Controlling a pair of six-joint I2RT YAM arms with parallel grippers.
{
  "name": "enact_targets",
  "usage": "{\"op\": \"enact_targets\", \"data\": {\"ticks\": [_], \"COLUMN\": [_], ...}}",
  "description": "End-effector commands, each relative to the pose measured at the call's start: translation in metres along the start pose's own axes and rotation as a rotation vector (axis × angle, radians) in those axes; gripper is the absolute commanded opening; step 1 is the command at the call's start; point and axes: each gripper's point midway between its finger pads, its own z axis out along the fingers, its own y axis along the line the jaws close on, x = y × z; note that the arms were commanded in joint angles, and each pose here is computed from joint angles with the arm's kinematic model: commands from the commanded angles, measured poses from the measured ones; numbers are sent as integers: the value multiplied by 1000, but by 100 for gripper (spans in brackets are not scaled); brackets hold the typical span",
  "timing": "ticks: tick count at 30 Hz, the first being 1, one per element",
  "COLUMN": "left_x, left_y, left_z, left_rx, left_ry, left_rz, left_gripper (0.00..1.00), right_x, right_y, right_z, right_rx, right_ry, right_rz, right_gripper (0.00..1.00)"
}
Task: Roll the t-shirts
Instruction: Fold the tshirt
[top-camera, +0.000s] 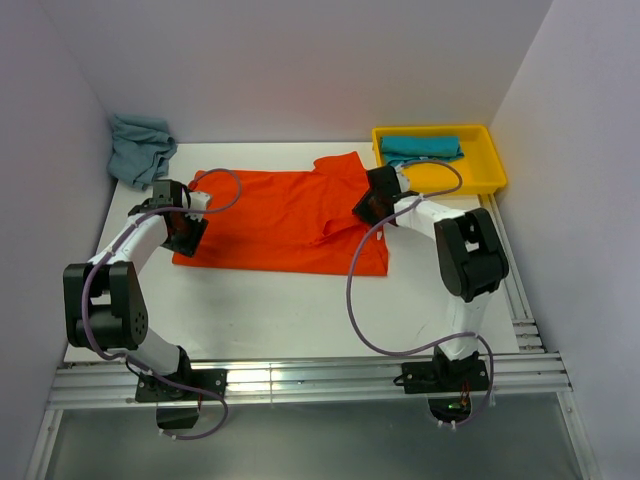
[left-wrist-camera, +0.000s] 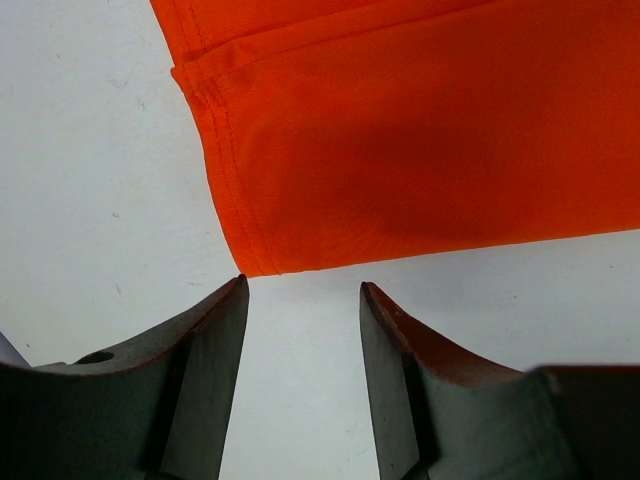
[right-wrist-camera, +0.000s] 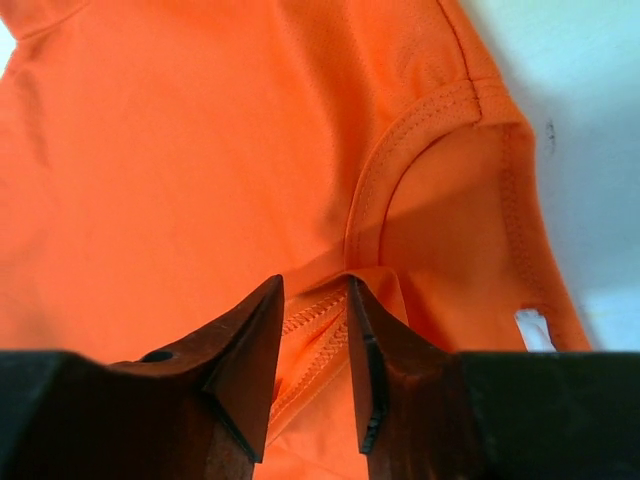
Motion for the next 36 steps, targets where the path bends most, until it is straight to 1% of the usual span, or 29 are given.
{"op": "enact_targets", "data": {"ticks": [1,3,7,8,10,13,18,19,21,23,24,25,26,27,30,31,33,34,36], "left_x": [-17,-19,-23,-23,-24,-28,-28,-28,-28,-27,-26,-25,-25,-25,-25,-25,-25,-26,-26], "left_y": [2,3,1,2,2,0,-4,-4,-4,-4,-4,-4,-3,-3,-3,-3,-3,-4,-2], "left_z": [-6,-8,-10,-11,-12,-14,-14,-14,-14,-15,-15,-14,-15,-15,-14,-14,-15,-15,-16], "left_rx": [5,2,15,14,14,25,50,53,50,50,47,45,42,42,42,42,42,45,40], "left_ry": [-53,-59,-69,-70,-75,-84,-83,-82,-81,-81,-80,-78,-76,-77,-73,-75,-74,-76,-79], "left_rz": [16,16,12,13,16,12,5,5,5,7,10,11,11,14,16,14,16,17,17], "left_gripper": [54,55,56,56,56,57,57,57,57,57,57,57,57,57,56,56,56,56,56], "right_x": [-30,-28,-29,-20,-18,-12,-8,-12,-11,-16,-16,-17,-18,-15,-6,1,4,9,13], "right_y": [16,7,-4,-16,-19,-33,-26,-15,-12,1,2,6,7,11,9,6,6,3,2], "right_z": [-30,-37,-65,-65,-75,-76,-60,-59,-53,-53,-53,-55,-57,-63,-73,-73,-80,-80,-80], "right_rx": [-53,-40,-40,-20,-40,-7,-14,-43,-34,-66,-64,-71,-70,-81,-93,-97,-115,-114,-110], "right_ry": [-98,-112,-144,-132,-141,-139,-95,-87,-71,-67,-63,-66,-73,-77,-86,-81,-88,-83,-71], "right_rz": [5,1,-9,-12,-11,-27,-57,-60,-73,-77,-80,-84,-86,-94,-92,-94,-85,-91,-101], "right_gripper": [40,41,45,46,53,57,57,57,56,53,50,43,40,40,40,43,47,52,51]}}
